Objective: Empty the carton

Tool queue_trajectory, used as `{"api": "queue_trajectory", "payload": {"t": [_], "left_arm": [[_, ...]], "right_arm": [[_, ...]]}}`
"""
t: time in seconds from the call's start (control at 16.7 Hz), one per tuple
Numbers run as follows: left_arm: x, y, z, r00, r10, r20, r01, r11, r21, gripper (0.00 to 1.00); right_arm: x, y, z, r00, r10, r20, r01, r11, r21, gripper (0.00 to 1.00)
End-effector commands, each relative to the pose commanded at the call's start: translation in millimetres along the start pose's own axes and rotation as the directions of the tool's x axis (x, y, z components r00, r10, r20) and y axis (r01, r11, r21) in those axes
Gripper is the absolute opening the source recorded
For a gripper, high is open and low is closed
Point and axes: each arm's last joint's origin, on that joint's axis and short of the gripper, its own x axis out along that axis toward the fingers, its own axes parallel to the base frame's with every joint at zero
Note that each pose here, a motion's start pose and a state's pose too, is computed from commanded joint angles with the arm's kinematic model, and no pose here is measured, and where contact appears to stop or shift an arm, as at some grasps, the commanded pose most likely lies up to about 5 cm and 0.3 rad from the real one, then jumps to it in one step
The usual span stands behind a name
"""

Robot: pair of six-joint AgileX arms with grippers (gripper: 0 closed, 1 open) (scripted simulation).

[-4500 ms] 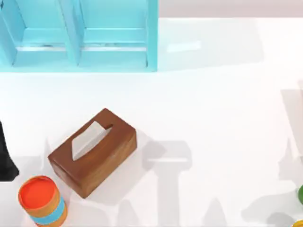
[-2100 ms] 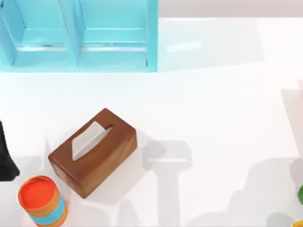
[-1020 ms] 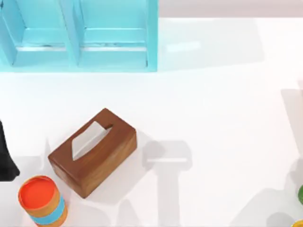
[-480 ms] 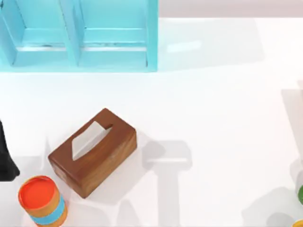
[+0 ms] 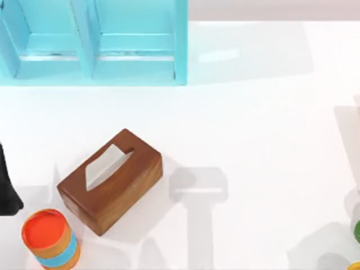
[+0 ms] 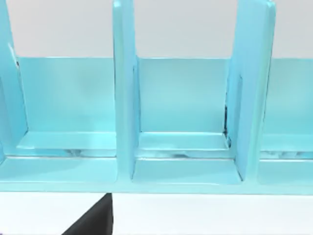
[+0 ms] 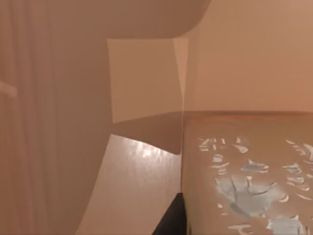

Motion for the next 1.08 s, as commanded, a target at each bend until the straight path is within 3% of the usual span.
{"api": "queue_trajectory", "payload": {"t": [0.18,0.24,0.84,1.08], "left_arm": [[0,0,0,1.0,0.0,0.0,0.0,1.0,0.0,1.0],[0,0,0,1.0,0.0,0.0,0.0,1.0,0.0,1.0],[0,0,0,1.0,0.0,0.0,0.0,1.0,0.0,1.0],[0,0,0,1.0,0.0,0.0,0.0,1.0,0.0,1.0]], "right_arm": [[0,0,0,1.0,0.0,0.0,0.0,1.0,0.0,0.02],[0,0,0,1.0,0.0,0.0,0.0,1.0,0.0,0.0],[-4,-1,1,1.0,-0.001,0.001,0.001,1.0,0.003,0.0],[-39,-5,7,1.0,0.002,-0.004,-0.002,1.0,0.002,0.0]]}}
